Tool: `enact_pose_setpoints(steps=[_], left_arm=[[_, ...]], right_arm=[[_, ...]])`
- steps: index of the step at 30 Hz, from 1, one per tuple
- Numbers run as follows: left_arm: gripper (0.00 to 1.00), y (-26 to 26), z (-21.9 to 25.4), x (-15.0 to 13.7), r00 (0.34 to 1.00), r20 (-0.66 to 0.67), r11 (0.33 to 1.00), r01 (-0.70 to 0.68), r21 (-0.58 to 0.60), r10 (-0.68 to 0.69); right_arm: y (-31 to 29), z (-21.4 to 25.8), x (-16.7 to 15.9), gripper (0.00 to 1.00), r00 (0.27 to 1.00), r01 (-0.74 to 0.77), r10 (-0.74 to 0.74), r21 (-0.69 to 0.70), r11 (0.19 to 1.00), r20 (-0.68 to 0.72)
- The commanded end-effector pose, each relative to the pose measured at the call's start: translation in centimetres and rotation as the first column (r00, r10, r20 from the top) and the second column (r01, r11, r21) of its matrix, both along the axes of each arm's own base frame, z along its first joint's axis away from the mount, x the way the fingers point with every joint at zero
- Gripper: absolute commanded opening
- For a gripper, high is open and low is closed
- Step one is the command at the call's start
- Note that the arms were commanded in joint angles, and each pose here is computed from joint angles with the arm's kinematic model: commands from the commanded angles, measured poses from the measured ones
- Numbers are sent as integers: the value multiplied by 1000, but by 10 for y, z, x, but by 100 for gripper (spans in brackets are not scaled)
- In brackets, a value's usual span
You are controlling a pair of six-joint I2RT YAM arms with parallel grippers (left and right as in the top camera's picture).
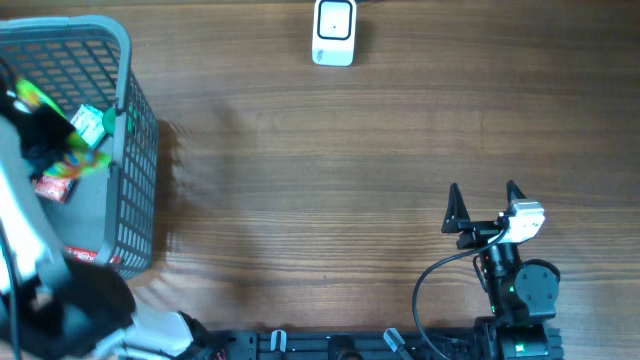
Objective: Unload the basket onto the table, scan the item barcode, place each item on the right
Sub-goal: 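Lift the Haribo bag out and place it on the table center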
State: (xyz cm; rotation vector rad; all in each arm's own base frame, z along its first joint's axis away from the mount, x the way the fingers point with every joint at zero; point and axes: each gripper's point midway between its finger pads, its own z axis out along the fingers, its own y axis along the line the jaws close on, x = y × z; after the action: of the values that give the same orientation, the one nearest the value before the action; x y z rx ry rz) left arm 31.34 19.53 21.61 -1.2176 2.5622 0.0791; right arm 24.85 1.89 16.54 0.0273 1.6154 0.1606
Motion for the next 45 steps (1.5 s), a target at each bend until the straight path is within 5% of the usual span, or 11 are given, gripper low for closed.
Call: enact_pose_setpoints(steps=[1, 11, 18, 22, 25, 27, 29, 33, 37, 41, 45], left_arm=[[4, -13, 64, -18, 981, 177, 996, -83, 43, 74], [4, -135, 155, -11, 824, 502, 963, 254, 90, -265], [4, -261, 107, 7, 774, 381, 828, 560, -37, -506], [4, -295, 46, 16, 904, 218, 878, 416, -238, -369], [4, -307, -9, 14, 993, -49, 906, -115, -408, 104], [8, -327, -48, -9, 807, -364, 721, -583, -374, 464], [9, -350, -61, -18, 637, -522, 562, -763, -320, 567], [4, -390, -77, -29, 452, -660, 434, -877, -207, 600], [4, -410, -81, -8, 494, -680, 411, -861, -298, 542], [4, -410, -78, -14, 410, -766, 365, -898, -245, 496], [4, -402, -73, -37, 433, -823, 464, -852, -241, 368]], right_arm=[[0, 1, 0, 100, 1000, 2, -2, 14, 1000, 2], [0, 1, 0, 100, 1000, 2, -2, 14, 1000, 2], [0, 1, 0, 100, 1000, 2, -2, 14, 1000, 2], [0, 1, 0, 100, 1000, 2, -2, 14, 1000, 2], [0, 1, 0, 100, 1000, 2, -2, 14, 1000, 2], [0, 1, 0, 100, 1000, 2, -2, 14, 1000, 2], [0, 1, 0, 100, 1000, 2, -2, 14, 1000, 3], [0, 1, 0, 100, 1000, 2, -2, 13, 1000, 2], [0, 1, 0, 100, 1000, 2, -2, 14, 1000, 2], [0, 1, 0, 100, 1000, 2, -2, 14, 1000, 2], [0, 1, 0, 100, 1000, 2, -2, 14, 1000, 2]])
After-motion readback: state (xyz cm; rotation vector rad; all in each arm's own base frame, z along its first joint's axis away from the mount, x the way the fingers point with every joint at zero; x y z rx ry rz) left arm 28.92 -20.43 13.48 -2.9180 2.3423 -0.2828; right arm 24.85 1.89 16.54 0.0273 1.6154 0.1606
